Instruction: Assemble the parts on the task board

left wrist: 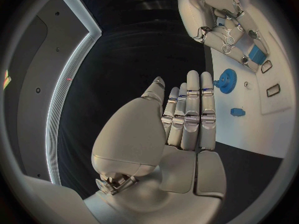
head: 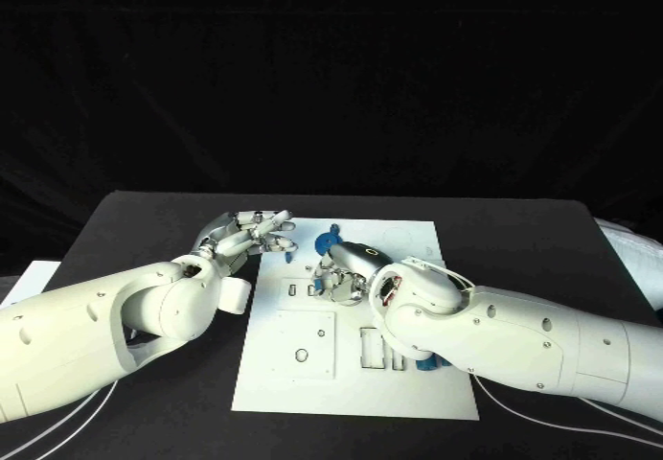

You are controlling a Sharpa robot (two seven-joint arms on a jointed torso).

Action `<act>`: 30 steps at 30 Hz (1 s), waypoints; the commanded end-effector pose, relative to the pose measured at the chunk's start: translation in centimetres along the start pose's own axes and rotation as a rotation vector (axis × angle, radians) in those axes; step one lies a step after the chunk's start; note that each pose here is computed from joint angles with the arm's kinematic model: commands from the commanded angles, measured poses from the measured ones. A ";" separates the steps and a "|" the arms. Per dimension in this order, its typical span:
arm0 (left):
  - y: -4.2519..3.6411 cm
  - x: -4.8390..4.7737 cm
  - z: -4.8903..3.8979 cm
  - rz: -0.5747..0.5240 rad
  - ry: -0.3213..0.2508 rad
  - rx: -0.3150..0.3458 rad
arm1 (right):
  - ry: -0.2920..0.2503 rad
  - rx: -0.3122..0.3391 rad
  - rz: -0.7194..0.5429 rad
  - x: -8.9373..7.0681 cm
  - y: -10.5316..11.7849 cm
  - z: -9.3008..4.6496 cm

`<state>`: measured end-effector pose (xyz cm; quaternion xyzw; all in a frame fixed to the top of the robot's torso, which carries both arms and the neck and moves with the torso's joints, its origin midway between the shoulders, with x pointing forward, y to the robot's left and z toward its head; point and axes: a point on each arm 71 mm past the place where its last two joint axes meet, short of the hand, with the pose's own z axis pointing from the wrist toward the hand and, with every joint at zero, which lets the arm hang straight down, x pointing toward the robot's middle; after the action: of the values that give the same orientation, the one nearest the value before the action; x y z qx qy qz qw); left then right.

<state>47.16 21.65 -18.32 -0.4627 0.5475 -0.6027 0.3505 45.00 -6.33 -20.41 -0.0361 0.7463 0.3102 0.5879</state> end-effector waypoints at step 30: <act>-0.09 0.35 -0.01 -0.013 0.021 0.007 | 0.075 0.038 -0.132 0.9 -0.8 -0.4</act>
<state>47.11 21.58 -18.32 -0.4630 0.5479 -0.6032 0.3488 44.75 -6.34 -20.32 -0.0751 0.7485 0.2896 0.5918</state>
